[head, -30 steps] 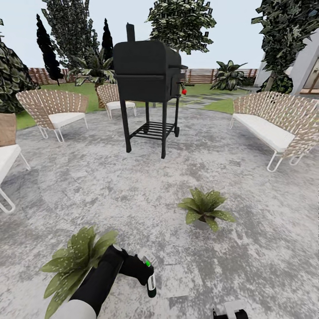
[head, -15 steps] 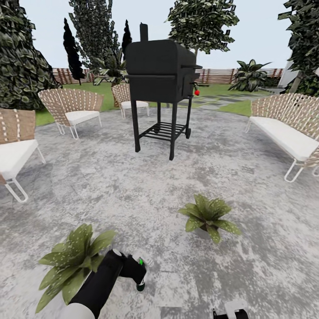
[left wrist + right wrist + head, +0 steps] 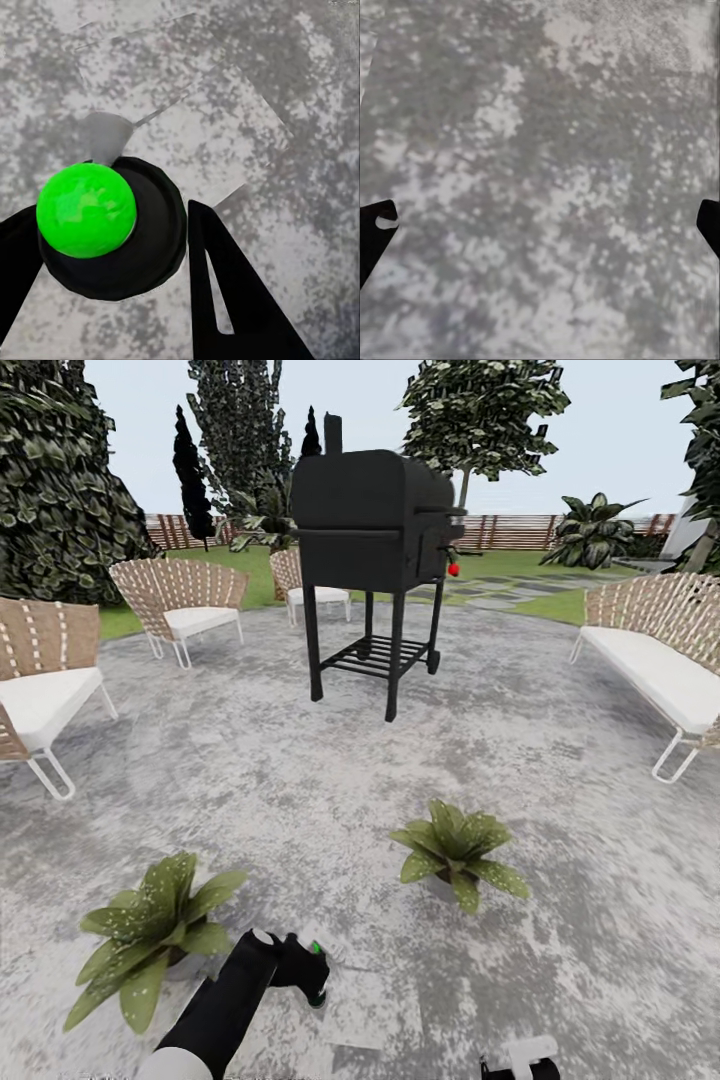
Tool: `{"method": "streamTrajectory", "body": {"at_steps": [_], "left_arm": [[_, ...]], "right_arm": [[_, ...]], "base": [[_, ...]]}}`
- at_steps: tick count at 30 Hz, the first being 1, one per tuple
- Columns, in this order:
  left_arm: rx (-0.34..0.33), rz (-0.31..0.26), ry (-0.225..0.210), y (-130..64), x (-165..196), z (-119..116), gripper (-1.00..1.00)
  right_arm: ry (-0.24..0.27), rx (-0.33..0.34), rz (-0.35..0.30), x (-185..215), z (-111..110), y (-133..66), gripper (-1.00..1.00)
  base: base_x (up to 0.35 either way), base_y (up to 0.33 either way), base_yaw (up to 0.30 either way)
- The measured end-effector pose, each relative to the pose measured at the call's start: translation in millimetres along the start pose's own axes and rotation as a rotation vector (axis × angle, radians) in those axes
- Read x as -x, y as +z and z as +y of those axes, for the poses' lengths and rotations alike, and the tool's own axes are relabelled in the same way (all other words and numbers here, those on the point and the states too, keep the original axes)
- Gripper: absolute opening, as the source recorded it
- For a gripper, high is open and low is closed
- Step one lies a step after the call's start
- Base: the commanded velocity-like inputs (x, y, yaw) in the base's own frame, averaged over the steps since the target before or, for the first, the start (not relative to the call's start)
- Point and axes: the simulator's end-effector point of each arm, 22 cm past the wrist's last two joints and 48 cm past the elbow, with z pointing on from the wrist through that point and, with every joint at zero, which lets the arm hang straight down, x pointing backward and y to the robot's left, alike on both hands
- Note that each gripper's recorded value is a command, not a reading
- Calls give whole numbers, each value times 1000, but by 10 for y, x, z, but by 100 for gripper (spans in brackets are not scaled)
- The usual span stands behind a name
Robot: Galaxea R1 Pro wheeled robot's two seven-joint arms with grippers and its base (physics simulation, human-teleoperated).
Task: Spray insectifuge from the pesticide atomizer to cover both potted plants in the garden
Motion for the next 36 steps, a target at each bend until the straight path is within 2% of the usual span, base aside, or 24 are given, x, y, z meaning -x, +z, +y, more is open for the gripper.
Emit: {"method": "streamTrajectory", "body": {"at_steps": [4,12,14,15,16,17,18,19,20,21,22,25,26,29,33,36], "left_arm": [[58,-8,-41,-26,-23,188,-100],[62,1,-60,-16,-54,193,-100],[52,126,-139,-6,-366,147,-100],[46,235,-209,-53,-577,99,-100],[0,355,-305,-138,-773,-53,-100],[-35,375,-331,-157,-790,-141,-100],[-102,383,-360,-175,-777,-296,-100],[-140,379,-367,-192,-728,-354,-100],[-150,397,-301,-212,-530,-323,-100],[-154,442,-263,-242,-548,-216,-100],[-174,469,-268,-268,-591,-175,-100],[-304,556,-342,-473,-568,-40,-100],[-315,579,-358,-538,-545,30,-100],[-279,658,-362,-808,-456,403,-100],[-272,692,-361,-1186,-236,751,-100],[-281,754,-341,-1399,-261,837,-100]], "right_arm": [[0,0,0,3,6,-1,100],[1,2,1,-1,16,-3,100],[0,2,1,-2,14,-2,100],[0,3,1,-4,17,-2,100],[1,4,2,-3,26,-3,100],[2,6,1,0,42,-5,100],[3,9,1,5,68,-7,100],[4,10,2,4,74,-8,100],[4,9,2,2,71,-8,100],[4,10,2,3,75,-8,100],[4,10,2,3,77,-8,100],[4,10,2,4,79,-8,100],[4,10,2,4,79,-8,100],[4,10,2,4,75,-8,100],[4,10,2,5,80,-8,100],[4,10,2,4,80,-8,100]], "base": [[76,-257,259],[156,-131,276],[2,-1,276],[0,0,276],[0,0,276],[0,0,276],[0,0,276],[0,0,276],[0,0,276],[0,0,276],[0,0,276],[0,0,277],[0,0,277],[0,0,277],[0,0,264],[0,0,208]]}}
